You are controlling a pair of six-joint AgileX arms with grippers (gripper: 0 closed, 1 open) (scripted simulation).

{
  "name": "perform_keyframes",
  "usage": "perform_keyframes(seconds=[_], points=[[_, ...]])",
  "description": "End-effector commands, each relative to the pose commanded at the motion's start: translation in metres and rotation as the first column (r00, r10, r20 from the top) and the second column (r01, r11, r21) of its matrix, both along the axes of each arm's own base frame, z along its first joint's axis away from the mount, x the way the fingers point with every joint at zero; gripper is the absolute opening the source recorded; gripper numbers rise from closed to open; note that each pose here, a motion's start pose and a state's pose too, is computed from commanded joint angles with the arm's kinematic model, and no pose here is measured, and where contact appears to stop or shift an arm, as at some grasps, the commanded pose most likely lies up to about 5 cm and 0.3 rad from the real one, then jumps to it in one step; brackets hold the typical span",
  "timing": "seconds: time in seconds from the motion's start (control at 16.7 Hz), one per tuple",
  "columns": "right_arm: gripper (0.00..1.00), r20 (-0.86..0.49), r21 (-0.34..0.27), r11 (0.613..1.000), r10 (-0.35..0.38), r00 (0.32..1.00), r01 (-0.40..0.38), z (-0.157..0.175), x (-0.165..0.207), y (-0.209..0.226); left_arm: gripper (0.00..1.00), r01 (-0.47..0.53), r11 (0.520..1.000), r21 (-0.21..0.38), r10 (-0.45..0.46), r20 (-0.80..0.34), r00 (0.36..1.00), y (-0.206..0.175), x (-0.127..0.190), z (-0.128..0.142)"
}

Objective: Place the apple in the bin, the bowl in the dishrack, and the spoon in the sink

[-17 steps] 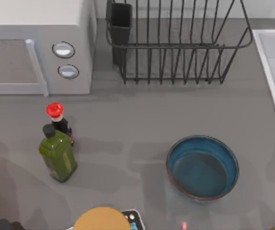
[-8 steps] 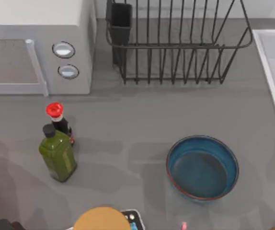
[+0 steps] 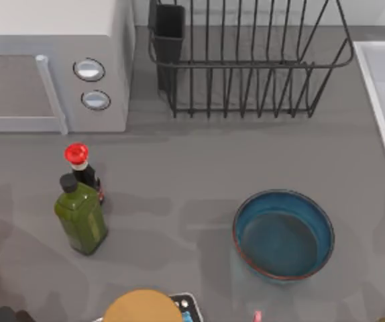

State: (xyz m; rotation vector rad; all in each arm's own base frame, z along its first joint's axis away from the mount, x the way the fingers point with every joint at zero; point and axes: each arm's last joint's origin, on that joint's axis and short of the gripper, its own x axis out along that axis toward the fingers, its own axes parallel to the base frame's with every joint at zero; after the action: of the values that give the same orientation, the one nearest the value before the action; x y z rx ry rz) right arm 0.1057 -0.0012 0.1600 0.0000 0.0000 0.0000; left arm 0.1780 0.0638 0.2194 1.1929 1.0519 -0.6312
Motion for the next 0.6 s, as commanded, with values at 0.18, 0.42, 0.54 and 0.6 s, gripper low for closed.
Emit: perform_keyframes(seconds=[0.18, 0.42, 0.54, 0.6], points=[[1.0, 0.0, 0.0, 1.0, 0.0, 1.0, 0.0, 0.0, 0.0, 0.0, 1.0, -0.199, 0.973, -0.119, 0.222, 0.224, 0.949, -0.018, -0.019, -0.003], [1.0, 0.0, 0.0, 1.0, 0.0, 1.0, 0.0, 0.0, 0.0, 0.0, 1.0, -0.317, 0.834, -0.451, 0.516, 0.436, 0.738, -0.039, -0.043, -0.016], [1.0, 0.0, 0.0, 1.0, 0.0, 1.0, 0.0, 0.0, 0.0, 0.0, 1.0, -0.279, 0.724, -0.63, 0.638, 0.46, 0.617, -0.047, -0.053, -0.024], [1.0, 0.0, 0.0, 1.0, 0.0, 1.0, 0.0, 0.0, 0.0, 0.0, 1.0, -0.24, 0.663, -0.709, 0.689, 0.454, 0.565, -0.05, -0.058, -0.029]])
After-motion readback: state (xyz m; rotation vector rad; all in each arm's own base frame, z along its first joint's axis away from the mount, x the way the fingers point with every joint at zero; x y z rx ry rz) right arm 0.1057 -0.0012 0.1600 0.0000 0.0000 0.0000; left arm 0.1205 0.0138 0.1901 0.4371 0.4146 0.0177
